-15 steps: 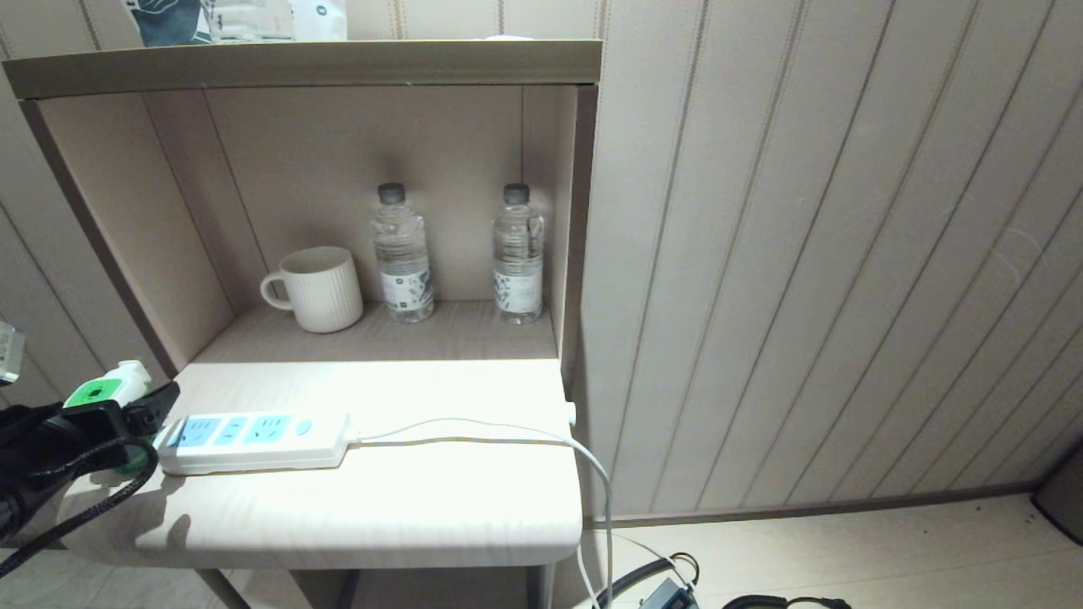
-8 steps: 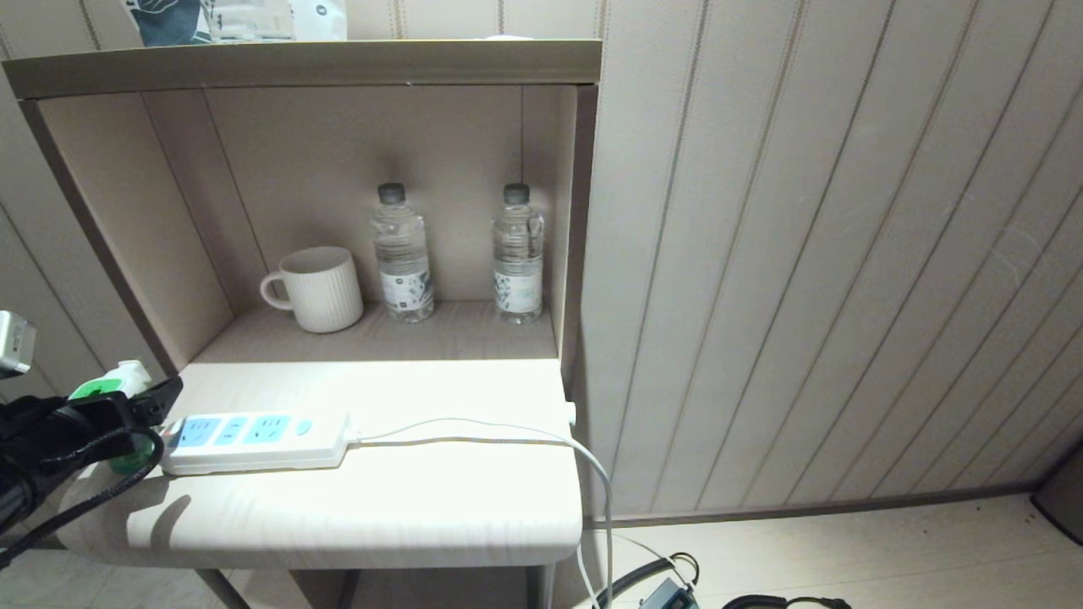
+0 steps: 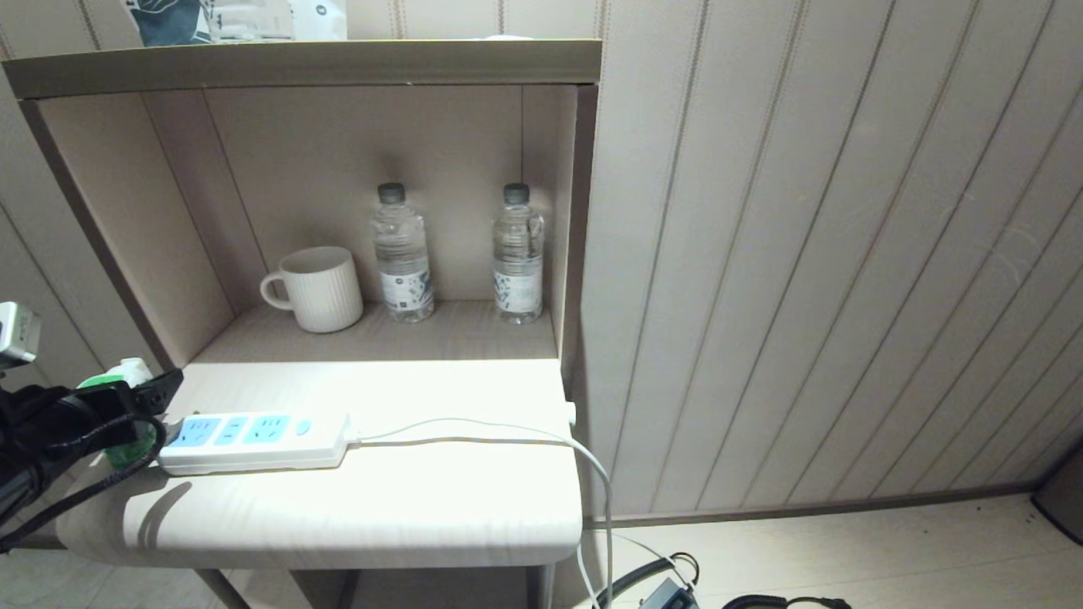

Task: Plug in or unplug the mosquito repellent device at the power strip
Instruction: Pick up the mosquito repellent liquid

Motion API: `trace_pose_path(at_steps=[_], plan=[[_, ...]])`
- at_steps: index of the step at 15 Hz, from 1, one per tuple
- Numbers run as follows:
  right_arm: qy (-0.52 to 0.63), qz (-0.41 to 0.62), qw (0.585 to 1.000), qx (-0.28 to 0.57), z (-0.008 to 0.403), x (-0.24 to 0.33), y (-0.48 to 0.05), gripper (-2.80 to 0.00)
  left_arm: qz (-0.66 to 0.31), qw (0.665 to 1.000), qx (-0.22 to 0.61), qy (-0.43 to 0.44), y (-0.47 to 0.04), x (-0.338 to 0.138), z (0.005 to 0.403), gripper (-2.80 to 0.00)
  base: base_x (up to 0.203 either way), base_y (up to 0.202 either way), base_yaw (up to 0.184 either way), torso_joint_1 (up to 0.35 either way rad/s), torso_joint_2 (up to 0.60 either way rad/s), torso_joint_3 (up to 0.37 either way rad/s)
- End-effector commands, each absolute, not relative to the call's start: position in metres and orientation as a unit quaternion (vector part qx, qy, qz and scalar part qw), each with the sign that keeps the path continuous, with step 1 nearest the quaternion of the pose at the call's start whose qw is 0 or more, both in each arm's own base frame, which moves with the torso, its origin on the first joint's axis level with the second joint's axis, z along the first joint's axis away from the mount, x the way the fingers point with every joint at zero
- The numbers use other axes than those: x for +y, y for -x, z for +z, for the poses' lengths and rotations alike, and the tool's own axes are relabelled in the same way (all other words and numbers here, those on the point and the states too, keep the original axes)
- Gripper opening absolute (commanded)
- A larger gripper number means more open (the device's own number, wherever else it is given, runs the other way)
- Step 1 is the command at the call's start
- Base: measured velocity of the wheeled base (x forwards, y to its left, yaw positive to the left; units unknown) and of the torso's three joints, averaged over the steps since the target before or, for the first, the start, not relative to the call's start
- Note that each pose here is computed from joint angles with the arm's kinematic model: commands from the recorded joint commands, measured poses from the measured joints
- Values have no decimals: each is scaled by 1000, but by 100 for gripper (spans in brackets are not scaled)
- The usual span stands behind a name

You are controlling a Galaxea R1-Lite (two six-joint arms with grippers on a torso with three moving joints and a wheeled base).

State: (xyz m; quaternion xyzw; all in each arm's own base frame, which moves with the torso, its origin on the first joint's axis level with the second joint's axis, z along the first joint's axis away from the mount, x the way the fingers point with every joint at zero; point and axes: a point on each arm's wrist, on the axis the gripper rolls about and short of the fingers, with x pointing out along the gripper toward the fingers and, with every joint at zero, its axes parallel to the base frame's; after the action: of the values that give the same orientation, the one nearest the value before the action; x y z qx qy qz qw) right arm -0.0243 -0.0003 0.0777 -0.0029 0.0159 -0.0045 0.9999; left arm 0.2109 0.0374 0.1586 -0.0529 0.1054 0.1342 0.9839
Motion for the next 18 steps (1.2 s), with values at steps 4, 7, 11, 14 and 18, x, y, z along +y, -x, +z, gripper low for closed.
trace_pose_path(at_steps=[4, 7, 11, 14, 18], plan=[[3, -5, 1000, 16, 78, 0, 24, -280, 137, 984, 101, 55, -216, 40, 160, 0, 0, 0, 0, 0, 0, 0], [3, -5, 1000, 16, 78, 0, 24, -280, 136, 984, 100, 56, -214, 39, 161, 0, 0, 0, 0, 0, 0, 0], [3, -5, 1000, 16, 78, 0, 24, -280, 136, 984, 99, 56, -214, 39, 161, -280, 0, 0, 0, 0, 0, 0], [3, -5, 1000, 16, 78, 0, 24, -280, 136, 984, 100, 56, -213, 39, 161, -280, 0, 0, 0, 0, 0, 0], [3, -5, 1000, 16, 78, 0, 24, -280, 135, 984, 99, 56, -212, 39, 161, -280, 0, 0, 0, 0, 0, 0]])
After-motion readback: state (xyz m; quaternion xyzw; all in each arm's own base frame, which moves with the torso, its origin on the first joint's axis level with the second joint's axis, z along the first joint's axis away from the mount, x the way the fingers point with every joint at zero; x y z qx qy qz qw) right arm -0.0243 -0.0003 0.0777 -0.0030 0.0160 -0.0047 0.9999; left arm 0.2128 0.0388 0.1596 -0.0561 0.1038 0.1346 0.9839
